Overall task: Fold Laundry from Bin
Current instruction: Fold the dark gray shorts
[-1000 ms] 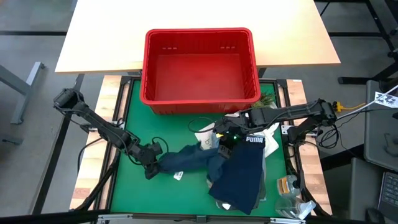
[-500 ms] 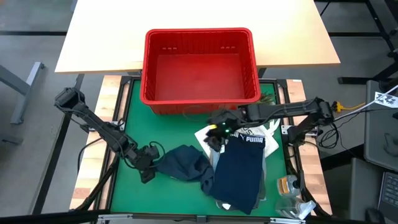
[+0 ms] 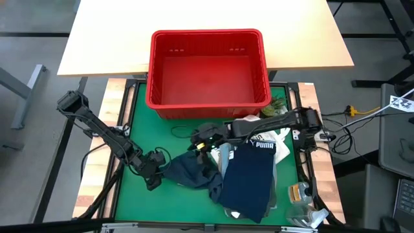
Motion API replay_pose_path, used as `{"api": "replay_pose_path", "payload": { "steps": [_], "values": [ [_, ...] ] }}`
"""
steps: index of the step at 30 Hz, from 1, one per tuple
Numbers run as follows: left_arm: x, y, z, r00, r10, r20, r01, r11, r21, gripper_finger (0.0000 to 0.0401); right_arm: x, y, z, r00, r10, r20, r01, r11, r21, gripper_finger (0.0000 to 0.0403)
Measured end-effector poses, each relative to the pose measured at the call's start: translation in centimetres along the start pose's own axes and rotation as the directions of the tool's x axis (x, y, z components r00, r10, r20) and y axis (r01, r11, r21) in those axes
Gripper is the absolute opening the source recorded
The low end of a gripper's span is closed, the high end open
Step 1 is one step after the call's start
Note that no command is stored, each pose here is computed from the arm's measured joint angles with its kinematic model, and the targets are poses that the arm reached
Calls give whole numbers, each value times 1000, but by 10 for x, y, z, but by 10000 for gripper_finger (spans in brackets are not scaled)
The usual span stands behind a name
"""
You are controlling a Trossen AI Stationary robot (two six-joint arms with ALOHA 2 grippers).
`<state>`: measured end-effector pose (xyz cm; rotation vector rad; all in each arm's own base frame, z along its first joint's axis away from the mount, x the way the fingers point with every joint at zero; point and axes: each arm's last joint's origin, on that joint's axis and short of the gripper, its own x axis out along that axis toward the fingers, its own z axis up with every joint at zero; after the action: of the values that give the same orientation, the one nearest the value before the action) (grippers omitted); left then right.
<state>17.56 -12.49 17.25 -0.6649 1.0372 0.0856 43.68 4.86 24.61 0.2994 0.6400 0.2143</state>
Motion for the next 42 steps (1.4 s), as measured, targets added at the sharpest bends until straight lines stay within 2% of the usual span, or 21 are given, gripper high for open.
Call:
{"api": "replay_pose_path", "payload": {
  "steps": [6, 12, 25, 29, 31, 36, 39, 42],
  "values": [
    [0, 0, 0, 1000, 2, 2, -2, 1000, 1, 2, 36, -15, -24, 998, -18, -61, 19, 1000, 12, 168],
    [0, 0, 0, 1000, -1, 3, 1, 1000, 1, 2, 60, -29, -46, 985, -128, -119, 130, 991, 13, 168],
    [0, 0, 0, 1000, -1, 3, 1, 1000, 1, 3, 67, -39, -58, 938, -313, -146, 320, 947, 24, 168],
    [0, 0, 0, 1000, -1, 3, 1, 1000, 1, 3, 69, -39, -65, 945, -249, -214, 276, 955, 106, 168],
    [0, 0, 0, 1000, 0, 3, 0, 1000, 2, 3, 71, -39, -69, 951, -174, -256, 214, 967, 137, 168],
    [0, 0, 0, 1000, 0, 3, 0, 1000, 2, 4, 76, -35, -71, 962, -27, -271, 75, 983, 168, 163],
    [0, 0, 0, 1000, 4, 10, -4, 1000, 2, 4, 80, -35, -71, 969, 12, -248, 30, 986, 163, 137],
    [0, 0, 0, 1000, 7, 17, -7, 1000, -8, 4, 81, -34, -67, 978, 27, -208, 5, 988, 155, 85]
  ]
}}
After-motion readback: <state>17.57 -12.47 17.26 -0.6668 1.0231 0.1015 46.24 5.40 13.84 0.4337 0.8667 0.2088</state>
